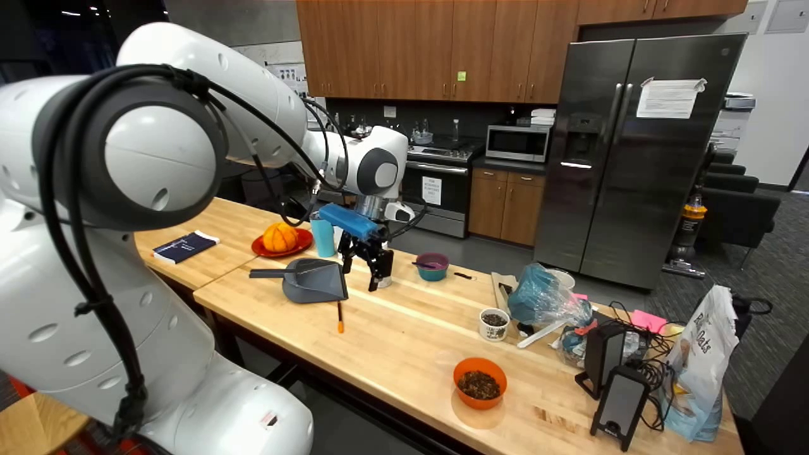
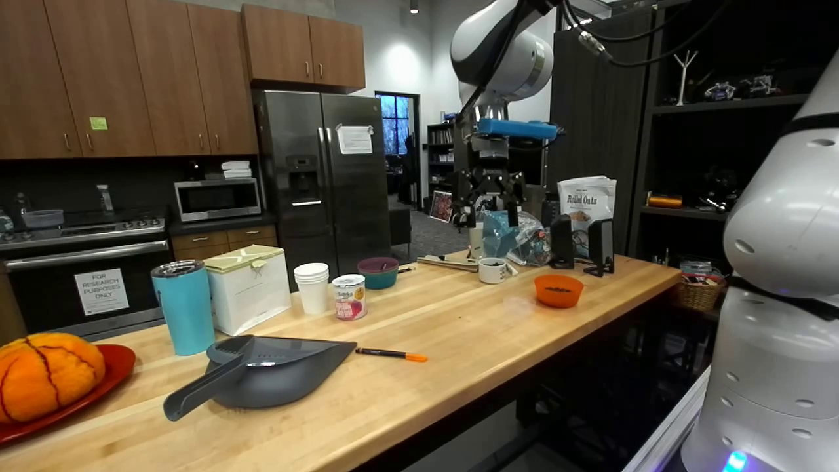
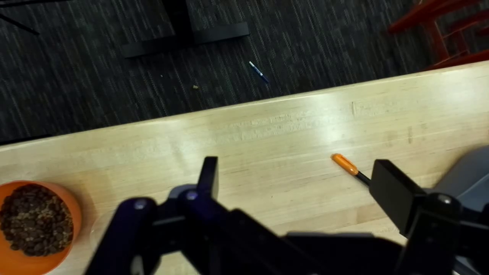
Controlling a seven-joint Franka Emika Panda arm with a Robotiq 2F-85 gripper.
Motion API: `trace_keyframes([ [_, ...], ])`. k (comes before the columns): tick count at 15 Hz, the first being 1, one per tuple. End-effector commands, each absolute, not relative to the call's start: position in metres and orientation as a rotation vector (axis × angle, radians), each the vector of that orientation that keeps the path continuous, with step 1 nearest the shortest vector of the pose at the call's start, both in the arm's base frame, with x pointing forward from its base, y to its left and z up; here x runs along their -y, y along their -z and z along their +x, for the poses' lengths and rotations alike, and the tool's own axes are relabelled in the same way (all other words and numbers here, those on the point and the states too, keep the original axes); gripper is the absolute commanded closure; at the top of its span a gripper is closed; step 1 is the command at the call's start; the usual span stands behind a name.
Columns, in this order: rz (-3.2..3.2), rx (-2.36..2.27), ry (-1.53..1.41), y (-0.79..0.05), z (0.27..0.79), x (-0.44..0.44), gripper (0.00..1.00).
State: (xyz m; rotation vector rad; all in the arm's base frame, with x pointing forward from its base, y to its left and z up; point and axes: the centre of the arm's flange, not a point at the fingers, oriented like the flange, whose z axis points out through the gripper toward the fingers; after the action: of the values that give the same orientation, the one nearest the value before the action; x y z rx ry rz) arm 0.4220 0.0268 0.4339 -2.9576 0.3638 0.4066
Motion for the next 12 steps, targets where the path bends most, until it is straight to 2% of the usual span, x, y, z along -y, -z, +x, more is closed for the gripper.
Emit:
trace_keyframes([
  [1, -2.958, -0.363, -0.407, -0.434, 0.422, -0.027, 0.00],
  [5, -2.958, -0.363, -0.408, -0.434, 0.422, -0.027, 0.00],
  [12, -2.953, -0.453, -0.205, -0.430, 0.439, -0.004, 0.00],
])
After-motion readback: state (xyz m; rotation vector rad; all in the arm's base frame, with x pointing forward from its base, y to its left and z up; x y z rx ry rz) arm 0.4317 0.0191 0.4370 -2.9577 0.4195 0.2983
